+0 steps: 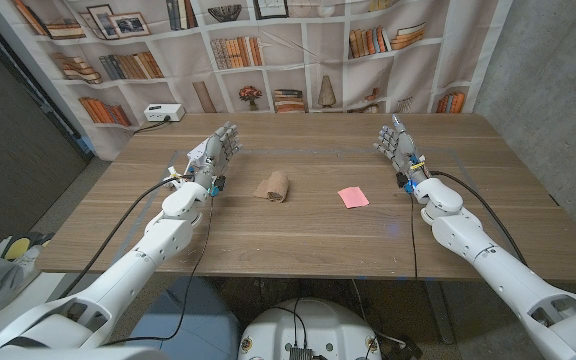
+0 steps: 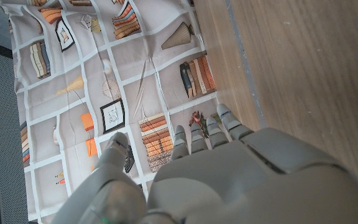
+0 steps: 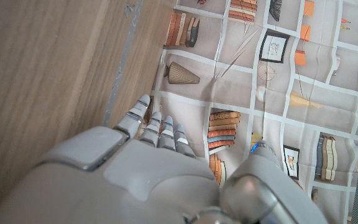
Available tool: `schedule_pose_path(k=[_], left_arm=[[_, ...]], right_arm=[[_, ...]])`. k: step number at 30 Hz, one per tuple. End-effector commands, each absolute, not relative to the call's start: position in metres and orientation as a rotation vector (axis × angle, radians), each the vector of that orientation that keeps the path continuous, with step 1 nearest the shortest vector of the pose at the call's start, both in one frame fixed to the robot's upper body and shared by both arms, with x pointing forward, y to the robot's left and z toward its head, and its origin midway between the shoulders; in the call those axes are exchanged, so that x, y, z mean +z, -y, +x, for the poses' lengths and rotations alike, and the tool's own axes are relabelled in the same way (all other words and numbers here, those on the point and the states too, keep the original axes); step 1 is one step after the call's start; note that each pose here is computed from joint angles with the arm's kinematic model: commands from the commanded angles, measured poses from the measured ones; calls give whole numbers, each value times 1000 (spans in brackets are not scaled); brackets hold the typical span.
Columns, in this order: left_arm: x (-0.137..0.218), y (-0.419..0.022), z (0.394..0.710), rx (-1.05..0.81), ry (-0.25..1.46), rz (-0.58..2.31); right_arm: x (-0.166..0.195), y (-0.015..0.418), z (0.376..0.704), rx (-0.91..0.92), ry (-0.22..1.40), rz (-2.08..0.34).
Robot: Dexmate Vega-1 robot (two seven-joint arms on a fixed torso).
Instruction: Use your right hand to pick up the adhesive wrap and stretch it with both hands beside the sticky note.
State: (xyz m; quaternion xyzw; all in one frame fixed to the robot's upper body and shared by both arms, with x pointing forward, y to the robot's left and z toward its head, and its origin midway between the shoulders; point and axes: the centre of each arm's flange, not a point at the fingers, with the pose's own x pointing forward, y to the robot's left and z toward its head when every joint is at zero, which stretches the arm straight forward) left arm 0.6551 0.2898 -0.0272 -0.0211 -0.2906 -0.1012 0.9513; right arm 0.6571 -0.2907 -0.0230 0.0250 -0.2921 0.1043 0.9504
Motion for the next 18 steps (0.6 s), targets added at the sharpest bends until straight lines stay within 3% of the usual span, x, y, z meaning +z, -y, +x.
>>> schedule_pose_path(k=[1,18], left_arm=[[-26,-289,657,-206,592,-40],[-28,-292,647,-196,600,-43]], right_arm=[[-21,291,661,216,583,64],[-17,283,649,202,634,5]])
